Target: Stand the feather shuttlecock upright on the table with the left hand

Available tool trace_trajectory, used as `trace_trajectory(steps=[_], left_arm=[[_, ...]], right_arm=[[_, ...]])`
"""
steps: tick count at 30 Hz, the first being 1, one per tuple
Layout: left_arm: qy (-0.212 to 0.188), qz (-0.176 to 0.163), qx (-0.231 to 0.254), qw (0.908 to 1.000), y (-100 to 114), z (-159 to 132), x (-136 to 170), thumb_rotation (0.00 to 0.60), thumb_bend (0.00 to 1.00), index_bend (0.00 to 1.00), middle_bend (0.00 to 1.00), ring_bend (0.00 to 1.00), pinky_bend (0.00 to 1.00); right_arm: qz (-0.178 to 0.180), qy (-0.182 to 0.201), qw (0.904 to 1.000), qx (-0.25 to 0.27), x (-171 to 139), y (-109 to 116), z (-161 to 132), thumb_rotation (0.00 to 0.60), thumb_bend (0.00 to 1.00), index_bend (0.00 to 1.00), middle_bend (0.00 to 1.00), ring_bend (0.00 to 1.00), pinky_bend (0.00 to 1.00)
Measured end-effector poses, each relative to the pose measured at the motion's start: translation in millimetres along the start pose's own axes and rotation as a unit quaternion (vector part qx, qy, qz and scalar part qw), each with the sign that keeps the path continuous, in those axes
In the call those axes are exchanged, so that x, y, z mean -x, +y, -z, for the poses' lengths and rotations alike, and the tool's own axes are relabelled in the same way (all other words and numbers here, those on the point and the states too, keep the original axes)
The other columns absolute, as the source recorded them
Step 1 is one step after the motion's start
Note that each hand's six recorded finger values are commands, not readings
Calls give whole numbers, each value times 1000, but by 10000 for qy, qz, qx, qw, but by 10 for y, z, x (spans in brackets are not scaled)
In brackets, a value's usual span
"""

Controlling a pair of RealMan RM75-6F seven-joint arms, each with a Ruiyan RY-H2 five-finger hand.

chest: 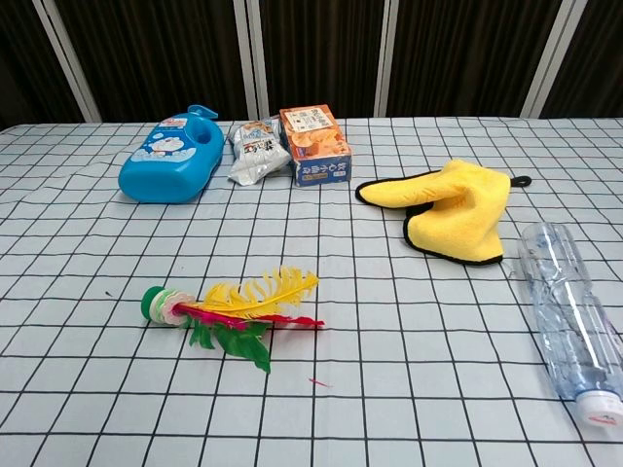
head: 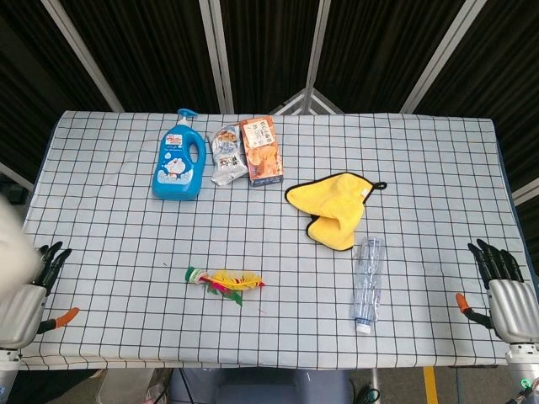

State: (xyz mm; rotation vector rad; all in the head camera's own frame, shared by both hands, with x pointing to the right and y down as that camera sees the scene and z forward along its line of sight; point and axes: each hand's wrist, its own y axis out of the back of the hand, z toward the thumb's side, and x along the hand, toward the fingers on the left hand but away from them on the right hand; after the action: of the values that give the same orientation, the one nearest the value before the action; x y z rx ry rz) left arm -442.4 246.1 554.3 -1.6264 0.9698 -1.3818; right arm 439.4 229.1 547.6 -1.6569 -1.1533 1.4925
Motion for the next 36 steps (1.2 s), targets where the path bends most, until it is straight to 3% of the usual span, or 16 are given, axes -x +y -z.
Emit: trace_trajectory(steps=[14,21,27,36], left_arm=[[-2,37,14,10000,-2,8,20,600,6,0,0,0,0],[-207,151,19,9997,-11,-74,-27,600,86,7,0,0,0],[-596,409,30,9974,-27,-259,-156,600,201,260,0,0,0],[-1221,592,-81,9907,-19,-897,-562,600,307,358,32,0,0]], right_arm=[[-29,46,10000,-9,14,-24,-31,600,394,0,0,0,0],[-22,28,10000,1,19,-26,-29,600,393,0,0,0,0],[-54,21,10000,17,14,-35,-27,600,394,0,0,0,0],[-72,14,10000,28,13,-34,-27,600,394,0,0,0,0]])
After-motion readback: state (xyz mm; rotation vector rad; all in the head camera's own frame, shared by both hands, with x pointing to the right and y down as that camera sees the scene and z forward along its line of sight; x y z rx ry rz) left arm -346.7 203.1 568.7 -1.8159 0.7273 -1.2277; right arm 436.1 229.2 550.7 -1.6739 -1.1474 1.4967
